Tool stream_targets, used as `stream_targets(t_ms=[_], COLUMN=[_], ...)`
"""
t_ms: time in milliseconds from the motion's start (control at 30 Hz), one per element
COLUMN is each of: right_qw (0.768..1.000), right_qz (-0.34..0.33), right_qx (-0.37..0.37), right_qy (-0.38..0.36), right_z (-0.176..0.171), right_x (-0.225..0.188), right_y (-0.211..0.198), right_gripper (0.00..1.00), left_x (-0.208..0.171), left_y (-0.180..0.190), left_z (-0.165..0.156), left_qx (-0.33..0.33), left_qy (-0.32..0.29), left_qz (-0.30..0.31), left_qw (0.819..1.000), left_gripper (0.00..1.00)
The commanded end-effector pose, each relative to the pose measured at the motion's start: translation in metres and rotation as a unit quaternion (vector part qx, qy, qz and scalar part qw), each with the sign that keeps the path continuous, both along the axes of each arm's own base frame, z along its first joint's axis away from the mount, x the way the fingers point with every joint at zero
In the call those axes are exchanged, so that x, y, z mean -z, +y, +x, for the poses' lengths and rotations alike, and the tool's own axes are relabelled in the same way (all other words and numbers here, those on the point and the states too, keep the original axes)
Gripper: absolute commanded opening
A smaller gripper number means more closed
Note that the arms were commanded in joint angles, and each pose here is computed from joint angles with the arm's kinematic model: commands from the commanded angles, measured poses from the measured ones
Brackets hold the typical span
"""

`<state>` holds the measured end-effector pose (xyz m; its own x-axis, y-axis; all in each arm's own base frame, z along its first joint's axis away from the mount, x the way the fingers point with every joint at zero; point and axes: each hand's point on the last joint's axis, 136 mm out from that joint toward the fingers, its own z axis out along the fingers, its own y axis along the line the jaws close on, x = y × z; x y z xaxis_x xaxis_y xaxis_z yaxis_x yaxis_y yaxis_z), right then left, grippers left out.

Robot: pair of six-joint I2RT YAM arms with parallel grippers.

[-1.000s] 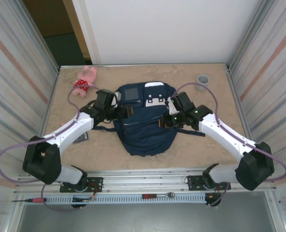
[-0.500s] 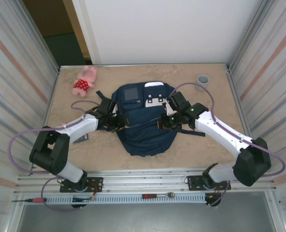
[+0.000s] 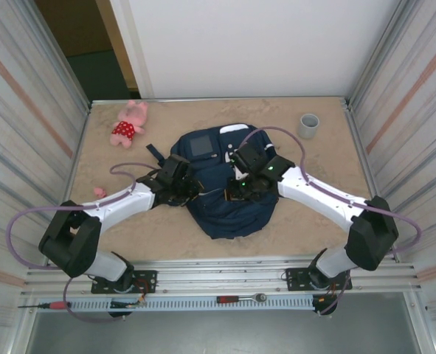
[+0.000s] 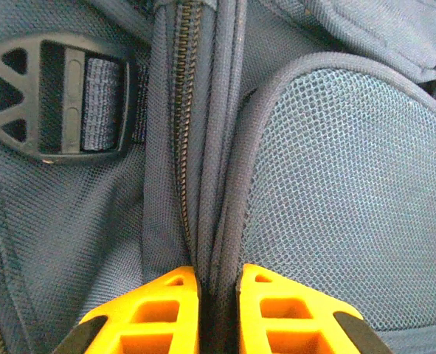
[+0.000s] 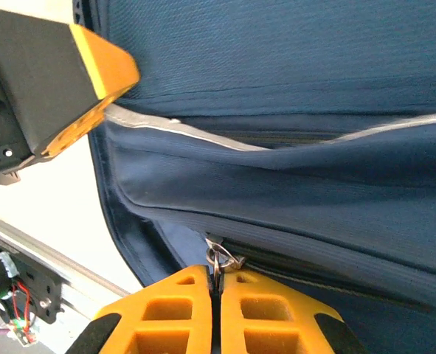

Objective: Pack the student bag

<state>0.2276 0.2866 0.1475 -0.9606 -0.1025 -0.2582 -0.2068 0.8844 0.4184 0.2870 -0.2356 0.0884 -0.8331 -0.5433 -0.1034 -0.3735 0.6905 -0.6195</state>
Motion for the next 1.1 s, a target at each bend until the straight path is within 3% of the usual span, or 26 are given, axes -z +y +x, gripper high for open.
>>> stream_targets(t_ms=[0,200,300,400,467,600,700,800,900,1000,1067], right_qw=[0.998,0.991,0.992,0.993,0.990,0.982,0.968,0.922,0.858,0.795,0.769], right_qz=[0.069,0.132,0.126,0.112,0.109,0.106,0.098,0.053,-0.020,-0.065,-0.067], right_qx=[0.007,0.014,-0.004,-0.037,-0.082,-0.146,-0.197,-0.302,-0.408,-0.510,-0.548], right_qy=[-0.010,-0.007,0.005,-0.012,-0.033,-0.059,-0.124,-0.238,-0.312,-0.323,-0.322], right_z=[0.006,0.018,0.012,0.004,-0.004,-0.012,-0.005,0.006,0.019,0.025,0.027], right_x=[-0.019,-0.025,-0.019,-0.021,-0.030,-0.049,-0.066,-0.073,-0.057,-0.029,-0.018], right_y=[0.050,0.095,0.101,0.089,0.075,0.031,-0.001,-0.021,-0.031,-0.037,-0.038], right_gripper=[0.00,0.00,0.00,0.20,0.47,0.60,0.68,0.71,0.76,0.75,0.74], left_x=[-0.050,-0.054,-0.054,-0.053,-0.053,-0.056,-0.055,-0.052,-0.050,-0.051,-0.050], left_y=[-0.026,-0.031,-0.025,-0.014,-0.007,0.003,0.009,0.010,0.010,0.009,0.008], left_z=[0.027,0.027,0.029,0.032,0.035,0.033,0.029,0.026,0.026,0.027,0.027], left_qx=[-0.024,-0.022,-0.024,-0.024,-0.009,0.039,0.066,0.085,0.090,0.091,0.090], left_qy=[-0.062,-0.064,-0.070,-0.074,-0.078,-0.089,-0.089,-0.087,-0.082,-0.084,-0.085], left_qz=[-0.073,-0.080,-0.070,-0.061,-0.057,-0.033,-0.020,-0.019,-0.025,-0.029,-0.031], left_qw=[0.995,0.995,0.995,0.995,0.995,0.995,0.994,0.992,0.992,0.992,0.992], left_gripper=[0.00,0.00,0.00,0.00,0.00,0.00,0.00,0.00,0.00,0.00,0.00])
